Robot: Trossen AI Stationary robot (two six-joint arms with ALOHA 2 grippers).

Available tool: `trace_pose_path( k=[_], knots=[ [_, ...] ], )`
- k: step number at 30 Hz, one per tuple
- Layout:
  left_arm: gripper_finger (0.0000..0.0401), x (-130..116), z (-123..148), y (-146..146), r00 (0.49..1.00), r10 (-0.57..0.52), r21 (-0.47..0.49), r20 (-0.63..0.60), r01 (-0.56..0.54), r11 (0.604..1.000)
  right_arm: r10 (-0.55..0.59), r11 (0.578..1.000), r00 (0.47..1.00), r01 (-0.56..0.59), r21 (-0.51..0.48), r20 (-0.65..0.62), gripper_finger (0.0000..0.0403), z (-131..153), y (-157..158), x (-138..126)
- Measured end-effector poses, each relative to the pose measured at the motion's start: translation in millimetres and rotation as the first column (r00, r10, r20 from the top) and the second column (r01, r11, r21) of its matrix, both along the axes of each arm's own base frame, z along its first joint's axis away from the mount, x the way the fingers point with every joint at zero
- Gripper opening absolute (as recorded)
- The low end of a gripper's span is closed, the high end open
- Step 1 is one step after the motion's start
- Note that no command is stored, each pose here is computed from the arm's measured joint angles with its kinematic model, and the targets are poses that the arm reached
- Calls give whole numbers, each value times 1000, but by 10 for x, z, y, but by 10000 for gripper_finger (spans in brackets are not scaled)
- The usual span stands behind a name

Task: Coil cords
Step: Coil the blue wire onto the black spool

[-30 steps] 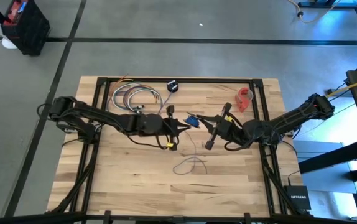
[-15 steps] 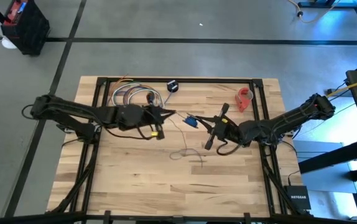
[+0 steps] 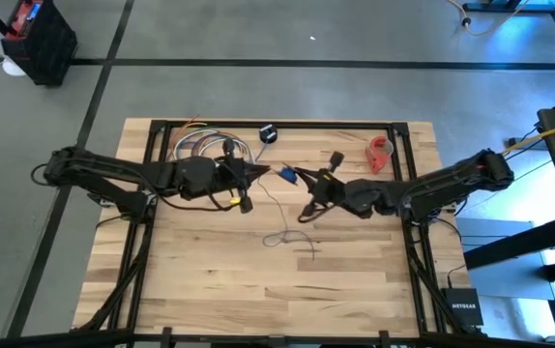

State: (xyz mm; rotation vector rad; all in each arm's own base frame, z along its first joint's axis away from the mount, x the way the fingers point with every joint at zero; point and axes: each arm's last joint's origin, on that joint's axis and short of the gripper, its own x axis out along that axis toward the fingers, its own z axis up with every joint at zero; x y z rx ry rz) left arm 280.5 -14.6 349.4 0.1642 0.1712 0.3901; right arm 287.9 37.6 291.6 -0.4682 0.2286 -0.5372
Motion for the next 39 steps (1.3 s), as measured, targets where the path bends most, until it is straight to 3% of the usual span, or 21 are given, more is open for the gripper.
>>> trace_pose_path(
  k=[8, 23, 33, 39],
  knots=[
    [2, 138, -133, 8, 999, 9, -11, -31, -9, 1000, -51, 999, 996, 50, -15, -71, 5, -183, -132, 117],
    [5, 201, -196, 0, 998, 0, 2, -60, 1, 1000, -60, 998, 993, 57, -28, -103, 4, -219, -129, 111],
    [4, 242, -79, -9, 997, -3, 0, 81, 3, 1000, -69, 998, 993, 69, -3, -98, 2, -218, -172, 112],
    [2, 390, -190, -36, 995, -41, 6, 88, 41, 999, -58, 998, 992, 58, 1, -111, 1, -237, -170, 111]
  ],
)
